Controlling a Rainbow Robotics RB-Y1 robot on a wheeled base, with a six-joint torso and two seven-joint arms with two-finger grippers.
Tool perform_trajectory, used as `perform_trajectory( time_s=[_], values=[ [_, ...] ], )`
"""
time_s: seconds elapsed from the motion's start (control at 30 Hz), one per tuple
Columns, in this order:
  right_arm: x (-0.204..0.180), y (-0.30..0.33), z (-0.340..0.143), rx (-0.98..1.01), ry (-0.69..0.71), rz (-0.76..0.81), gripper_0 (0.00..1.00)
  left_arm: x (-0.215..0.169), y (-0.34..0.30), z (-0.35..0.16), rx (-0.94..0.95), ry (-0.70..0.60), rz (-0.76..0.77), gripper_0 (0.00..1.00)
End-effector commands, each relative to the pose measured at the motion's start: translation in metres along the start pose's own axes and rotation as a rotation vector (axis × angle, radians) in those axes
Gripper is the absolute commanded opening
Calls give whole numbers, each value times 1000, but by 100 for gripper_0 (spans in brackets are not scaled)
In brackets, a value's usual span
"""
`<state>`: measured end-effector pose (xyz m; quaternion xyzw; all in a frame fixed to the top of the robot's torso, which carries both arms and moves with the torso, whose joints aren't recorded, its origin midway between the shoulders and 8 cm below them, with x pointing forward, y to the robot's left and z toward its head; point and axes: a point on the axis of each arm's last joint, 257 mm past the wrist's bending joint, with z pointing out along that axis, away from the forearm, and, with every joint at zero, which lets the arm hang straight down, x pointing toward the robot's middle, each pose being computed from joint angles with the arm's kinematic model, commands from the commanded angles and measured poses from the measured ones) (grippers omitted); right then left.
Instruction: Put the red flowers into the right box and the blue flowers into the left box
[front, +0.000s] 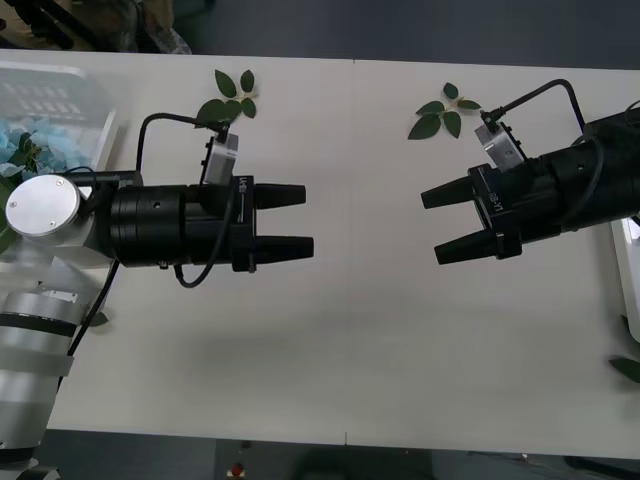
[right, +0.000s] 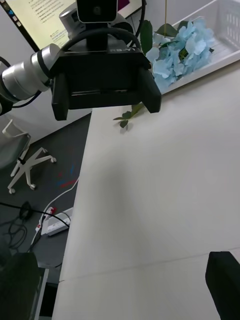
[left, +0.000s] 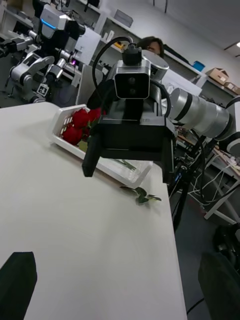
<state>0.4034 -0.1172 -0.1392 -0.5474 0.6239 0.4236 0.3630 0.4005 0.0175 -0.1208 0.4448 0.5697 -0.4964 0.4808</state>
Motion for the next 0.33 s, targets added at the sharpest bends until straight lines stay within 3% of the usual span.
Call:
perform_trajectory(
  time_s=[0.03, 0.33],
  values=[
    [-14, 2, 6, -6, -13, -61, 97, -18, -2, -6, 1, -5, 81, 94],
    [-14, 2, 6, -6, -13, -61, 98, -18, -2, -6, 1, -5, 81, 94]
  ],
)
